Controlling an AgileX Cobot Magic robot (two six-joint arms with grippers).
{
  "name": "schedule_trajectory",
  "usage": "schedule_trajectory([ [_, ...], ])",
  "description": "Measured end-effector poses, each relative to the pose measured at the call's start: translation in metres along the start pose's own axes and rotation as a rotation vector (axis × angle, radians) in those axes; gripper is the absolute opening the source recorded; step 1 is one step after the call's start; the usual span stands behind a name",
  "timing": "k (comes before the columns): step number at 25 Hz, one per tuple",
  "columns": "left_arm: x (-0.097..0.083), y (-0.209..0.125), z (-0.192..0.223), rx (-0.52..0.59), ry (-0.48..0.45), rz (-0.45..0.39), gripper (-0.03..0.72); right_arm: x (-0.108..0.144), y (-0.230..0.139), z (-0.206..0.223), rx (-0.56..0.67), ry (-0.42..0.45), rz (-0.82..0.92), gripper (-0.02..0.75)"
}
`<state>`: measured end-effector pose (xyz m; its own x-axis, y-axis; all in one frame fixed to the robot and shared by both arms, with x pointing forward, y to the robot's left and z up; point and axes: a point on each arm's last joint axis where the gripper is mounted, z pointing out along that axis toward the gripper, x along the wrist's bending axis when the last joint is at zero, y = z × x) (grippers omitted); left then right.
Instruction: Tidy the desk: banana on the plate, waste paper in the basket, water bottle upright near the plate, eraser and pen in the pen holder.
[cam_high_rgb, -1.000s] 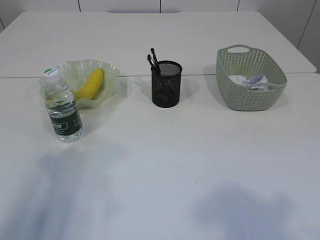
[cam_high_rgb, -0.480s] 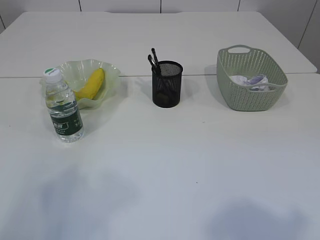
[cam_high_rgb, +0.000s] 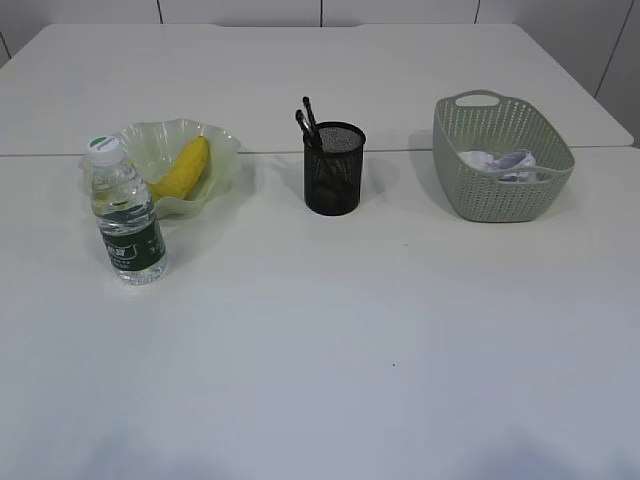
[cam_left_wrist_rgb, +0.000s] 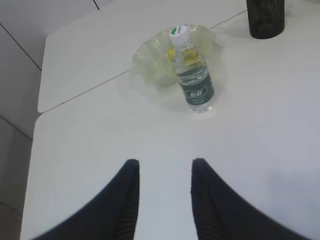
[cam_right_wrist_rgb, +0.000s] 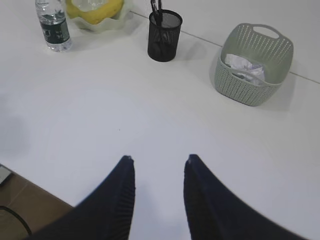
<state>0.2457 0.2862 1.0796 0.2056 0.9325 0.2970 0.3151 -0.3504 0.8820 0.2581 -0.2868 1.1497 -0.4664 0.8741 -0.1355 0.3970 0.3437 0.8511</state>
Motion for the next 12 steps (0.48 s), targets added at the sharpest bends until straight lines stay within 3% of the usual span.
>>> schedule_trajectory([
  [8, -0.009, -0.012, -0.015, 0.025, -0.026, -0.127, 0.260, 0.009, -0.022, -0.011, -0.056, 0.042, 0.033, 0.252],
  [12, -0.008, -0.006, -0.030, 0.018, -0.070, -0.150, 0.315, 0.013, -0.039, -0.021, -0.083, 0.039, 0.030, 0.252],
])
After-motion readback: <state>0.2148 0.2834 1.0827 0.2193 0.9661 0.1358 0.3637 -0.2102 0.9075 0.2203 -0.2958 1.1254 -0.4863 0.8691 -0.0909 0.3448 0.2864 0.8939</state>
